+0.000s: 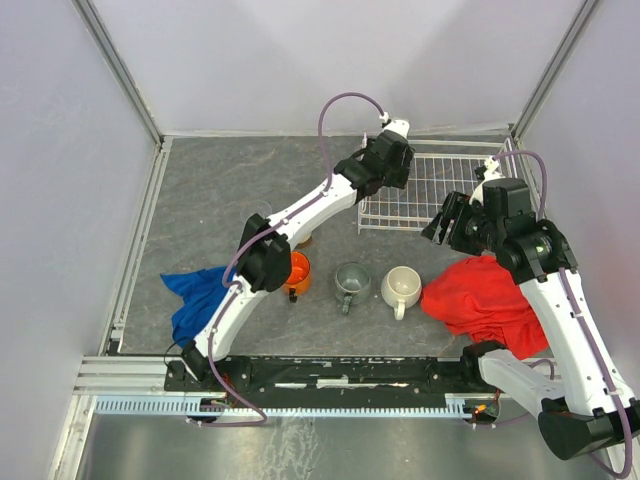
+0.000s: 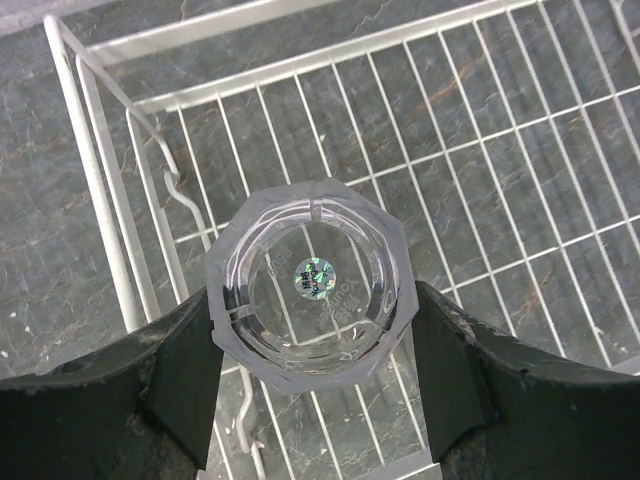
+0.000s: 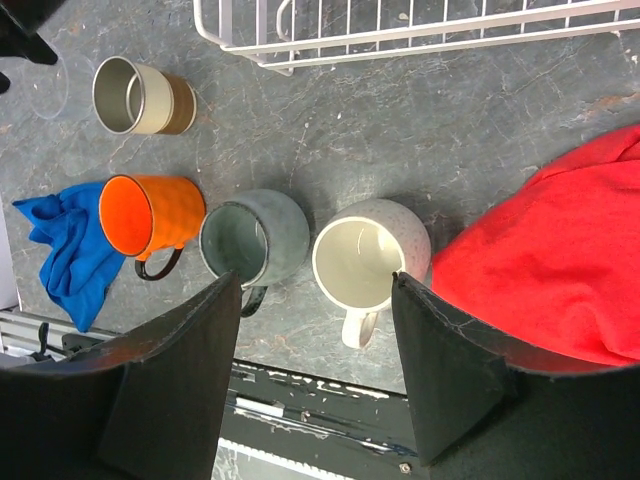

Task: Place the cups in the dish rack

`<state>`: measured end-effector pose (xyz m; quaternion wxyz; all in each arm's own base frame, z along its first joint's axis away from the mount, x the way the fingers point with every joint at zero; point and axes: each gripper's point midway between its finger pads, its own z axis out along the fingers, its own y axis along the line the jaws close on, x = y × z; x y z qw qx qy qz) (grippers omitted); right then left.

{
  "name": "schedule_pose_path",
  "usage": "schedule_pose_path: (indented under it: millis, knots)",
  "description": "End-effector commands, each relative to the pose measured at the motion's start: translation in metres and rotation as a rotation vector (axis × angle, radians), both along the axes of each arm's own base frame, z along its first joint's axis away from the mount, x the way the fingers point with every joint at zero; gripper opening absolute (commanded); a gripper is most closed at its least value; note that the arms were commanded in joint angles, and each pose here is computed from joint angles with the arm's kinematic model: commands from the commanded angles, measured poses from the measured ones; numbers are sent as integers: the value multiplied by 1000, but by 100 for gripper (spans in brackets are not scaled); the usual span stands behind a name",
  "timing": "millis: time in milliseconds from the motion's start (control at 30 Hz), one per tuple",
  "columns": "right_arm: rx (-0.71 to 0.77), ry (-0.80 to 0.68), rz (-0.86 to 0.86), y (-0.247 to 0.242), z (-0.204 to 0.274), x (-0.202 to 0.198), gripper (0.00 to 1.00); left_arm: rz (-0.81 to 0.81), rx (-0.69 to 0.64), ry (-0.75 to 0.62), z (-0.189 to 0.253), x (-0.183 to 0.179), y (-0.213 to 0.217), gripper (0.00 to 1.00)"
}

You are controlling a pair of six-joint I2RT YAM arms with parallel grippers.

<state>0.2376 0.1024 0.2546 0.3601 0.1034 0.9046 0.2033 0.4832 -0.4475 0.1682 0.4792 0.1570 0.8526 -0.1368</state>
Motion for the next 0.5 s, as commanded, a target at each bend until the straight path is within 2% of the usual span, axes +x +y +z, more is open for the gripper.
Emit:
schedule_pose_path:
  millis: [0, 467]
  knots:
    - [-11, -42, 5, -4, 8, 2, 70, 43, 30, -69, 11, 4, 3, 4]
    - [-13, -38, 11, -8, 5, 2, 70, 86, 43, -50, -12, -3, 12, 5]
